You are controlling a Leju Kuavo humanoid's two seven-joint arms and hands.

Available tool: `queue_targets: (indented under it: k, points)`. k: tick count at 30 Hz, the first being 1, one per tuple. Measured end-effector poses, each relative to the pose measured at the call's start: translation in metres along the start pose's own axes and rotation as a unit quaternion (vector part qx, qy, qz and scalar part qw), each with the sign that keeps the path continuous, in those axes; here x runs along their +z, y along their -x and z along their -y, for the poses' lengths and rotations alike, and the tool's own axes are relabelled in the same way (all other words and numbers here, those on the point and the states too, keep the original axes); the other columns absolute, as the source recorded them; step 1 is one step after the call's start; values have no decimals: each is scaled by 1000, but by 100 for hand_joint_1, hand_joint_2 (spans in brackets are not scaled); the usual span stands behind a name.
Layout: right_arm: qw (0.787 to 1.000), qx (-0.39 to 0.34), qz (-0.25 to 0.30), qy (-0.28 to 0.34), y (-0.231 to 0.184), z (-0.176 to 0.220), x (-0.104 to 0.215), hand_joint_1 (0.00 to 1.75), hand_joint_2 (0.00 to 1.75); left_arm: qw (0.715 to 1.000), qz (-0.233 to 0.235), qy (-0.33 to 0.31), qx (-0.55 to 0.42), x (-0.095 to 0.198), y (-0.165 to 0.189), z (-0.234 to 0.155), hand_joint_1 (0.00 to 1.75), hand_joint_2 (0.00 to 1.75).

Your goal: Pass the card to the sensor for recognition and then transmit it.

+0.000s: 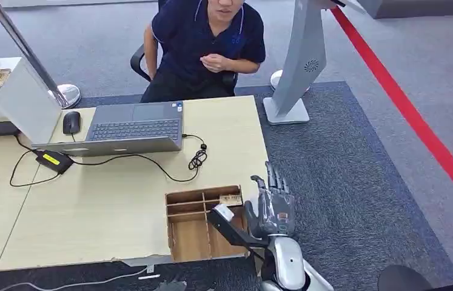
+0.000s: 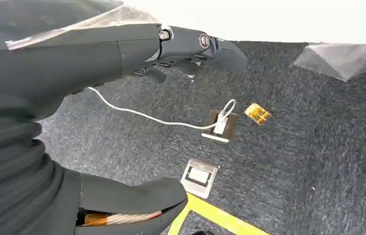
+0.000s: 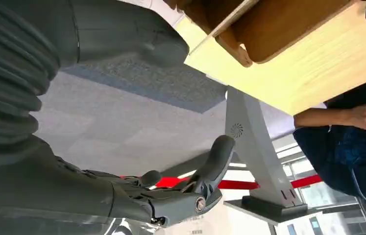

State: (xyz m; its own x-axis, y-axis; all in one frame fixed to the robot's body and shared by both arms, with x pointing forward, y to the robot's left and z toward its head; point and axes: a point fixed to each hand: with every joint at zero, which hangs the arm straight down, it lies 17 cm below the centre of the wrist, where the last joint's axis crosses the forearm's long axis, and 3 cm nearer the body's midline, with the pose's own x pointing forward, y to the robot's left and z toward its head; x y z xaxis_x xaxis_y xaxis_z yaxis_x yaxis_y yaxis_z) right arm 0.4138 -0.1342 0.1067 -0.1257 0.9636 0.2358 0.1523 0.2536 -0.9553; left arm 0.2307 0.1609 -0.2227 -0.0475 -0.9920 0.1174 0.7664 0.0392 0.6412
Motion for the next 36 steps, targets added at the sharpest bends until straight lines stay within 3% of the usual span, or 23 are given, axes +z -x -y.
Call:
queue_targets:
  k: [36]
  points:
    - [999,-37,15,-5,-20,-3,-1,59,175,1000,10,2,-19,-2,-4,-3,0,175]
